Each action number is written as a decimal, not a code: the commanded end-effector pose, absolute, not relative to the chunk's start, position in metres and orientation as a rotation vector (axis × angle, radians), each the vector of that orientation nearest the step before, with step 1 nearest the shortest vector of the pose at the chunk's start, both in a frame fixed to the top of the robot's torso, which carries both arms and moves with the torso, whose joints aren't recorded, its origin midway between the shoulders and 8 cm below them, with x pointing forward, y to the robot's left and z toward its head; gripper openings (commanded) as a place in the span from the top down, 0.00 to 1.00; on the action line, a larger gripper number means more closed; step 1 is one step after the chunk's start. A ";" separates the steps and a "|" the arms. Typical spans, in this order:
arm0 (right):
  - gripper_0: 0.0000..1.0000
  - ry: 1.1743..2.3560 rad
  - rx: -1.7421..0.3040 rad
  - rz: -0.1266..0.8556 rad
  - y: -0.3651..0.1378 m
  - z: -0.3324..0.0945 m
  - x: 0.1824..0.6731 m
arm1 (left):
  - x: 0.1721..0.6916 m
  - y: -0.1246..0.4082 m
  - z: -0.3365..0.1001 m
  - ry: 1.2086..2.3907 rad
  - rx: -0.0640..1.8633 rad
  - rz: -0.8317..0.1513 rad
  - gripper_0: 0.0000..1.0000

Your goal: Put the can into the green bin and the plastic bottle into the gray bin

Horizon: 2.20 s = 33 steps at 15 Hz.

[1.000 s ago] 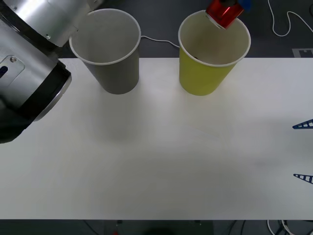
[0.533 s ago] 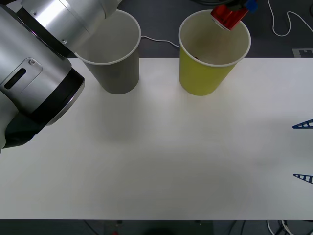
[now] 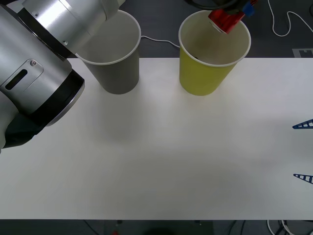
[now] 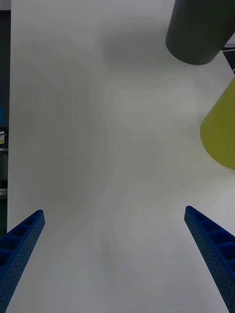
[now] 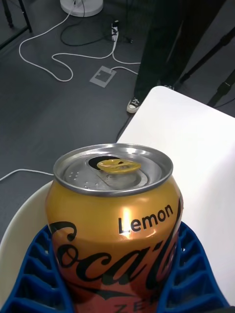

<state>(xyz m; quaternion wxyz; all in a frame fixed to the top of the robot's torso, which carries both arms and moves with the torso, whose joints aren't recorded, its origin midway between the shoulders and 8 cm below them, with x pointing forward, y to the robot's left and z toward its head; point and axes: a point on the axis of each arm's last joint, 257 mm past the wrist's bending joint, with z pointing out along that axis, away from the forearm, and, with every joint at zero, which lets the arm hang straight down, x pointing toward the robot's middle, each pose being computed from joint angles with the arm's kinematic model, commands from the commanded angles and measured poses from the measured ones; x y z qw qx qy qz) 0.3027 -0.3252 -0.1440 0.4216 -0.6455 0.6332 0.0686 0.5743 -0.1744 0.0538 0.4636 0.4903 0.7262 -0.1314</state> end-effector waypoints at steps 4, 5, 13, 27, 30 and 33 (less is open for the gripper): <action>0.00 1.586 -1.617 0.172 -0.325 -0.144 0.303 | 0.572 -0.176 0.053 1.787 1.207 -0.335 0.00; 0.00 1.586 -1.617 0.172 -0.325 -0.144 0.303 | 0.572 -0.176 0.054 1.786 1.207 -0.339 0.00; 0.00 1.586 -1.617 0.172 -0.325 -0.144 0.303 | 0.558 -0.082 0.088 1.840 1.235 -0.400 0.00; 0.00 1.586 -1.617 0.172 -0.325 -0.144 0.303 | 0.513 0.173 0.065 1.789 1.327 -0.385 0.00; 0.00 1.586 -1.617 0.172 -0.325 -0.144 0.303 | 0.474 0.201 0.042 1.723 1.441 -0.350 0.00; 0.00 1.586 -1.617 0.172 -0.325 -0.144 0.303 | 0.439 0.219 0.018 1.660 1.539 -0.332 0.00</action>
